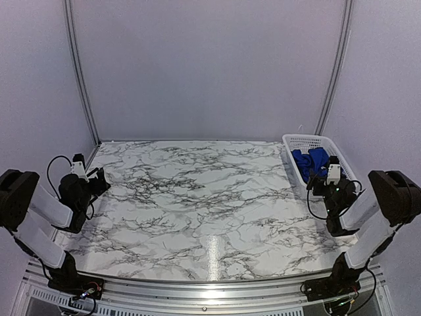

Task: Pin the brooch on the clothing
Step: Pick up the crumpled clothing from the center of the board.

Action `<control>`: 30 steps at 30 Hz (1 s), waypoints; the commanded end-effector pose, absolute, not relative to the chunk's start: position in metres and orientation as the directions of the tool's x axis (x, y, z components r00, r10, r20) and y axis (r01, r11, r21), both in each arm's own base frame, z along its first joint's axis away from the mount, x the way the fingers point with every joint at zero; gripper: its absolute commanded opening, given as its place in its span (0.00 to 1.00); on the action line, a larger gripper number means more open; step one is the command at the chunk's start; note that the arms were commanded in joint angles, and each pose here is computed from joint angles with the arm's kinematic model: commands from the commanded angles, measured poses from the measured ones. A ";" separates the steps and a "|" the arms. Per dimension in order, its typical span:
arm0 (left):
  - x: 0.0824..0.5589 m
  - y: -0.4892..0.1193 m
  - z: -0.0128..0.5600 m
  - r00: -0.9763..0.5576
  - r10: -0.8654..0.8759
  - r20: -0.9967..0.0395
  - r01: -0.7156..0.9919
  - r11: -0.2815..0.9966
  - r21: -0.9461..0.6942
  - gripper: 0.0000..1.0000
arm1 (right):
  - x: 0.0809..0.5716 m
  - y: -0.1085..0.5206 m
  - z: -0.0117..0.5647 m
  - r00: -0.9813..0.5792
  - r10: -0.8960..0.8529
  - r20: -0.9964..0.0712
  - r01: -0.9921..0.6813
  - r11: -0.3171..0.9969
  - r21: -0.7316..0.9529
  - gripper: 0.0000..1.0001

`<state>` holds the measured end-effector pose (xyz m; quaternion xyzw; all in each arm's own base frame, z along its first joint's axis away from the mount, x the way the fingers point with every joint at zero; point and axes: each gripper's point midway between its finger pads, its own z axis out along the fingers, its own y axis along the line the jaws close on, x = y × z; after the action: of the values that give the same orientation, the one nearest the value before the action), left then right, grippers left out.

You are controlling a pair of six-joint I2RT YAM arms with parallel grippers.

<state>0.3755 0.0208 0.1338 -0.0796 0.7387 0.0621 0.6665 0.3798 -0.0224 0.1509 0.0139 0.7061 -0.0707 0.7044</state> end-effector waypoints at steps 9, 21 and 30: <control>0.380 0.022 0.129 -0.120 -0.048 -0.992 -0.176 0.984 -0.026 0.99 | 0.384 -0.015 0.151 -0.011 -0.096 -0.995 0.085 0.992 -0.097 0.98; 0.405 0.011 0.211 -0.076 -0.051 -0.996 -0.092 0.995 -0.044 0.99 | 0.411 -0.022 0.249 -0.058 0.027 -0.998 0.087 0.996 0.021 0.99; 0.410 -0.099 0.311 -0.139 0.214 -0.967 0.190 0.964 0.186 0.99 | 0.471 -0.052 0.226 -0.551 0.196 -0.811 0.309 0.951 0.019 0.84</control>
<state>0.4147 -0.0463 0.3354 0.0211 0.6751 -0.0099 0.7374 0.4750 -0.0353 0.3393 0.0926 0.7336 -0.0248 0.6728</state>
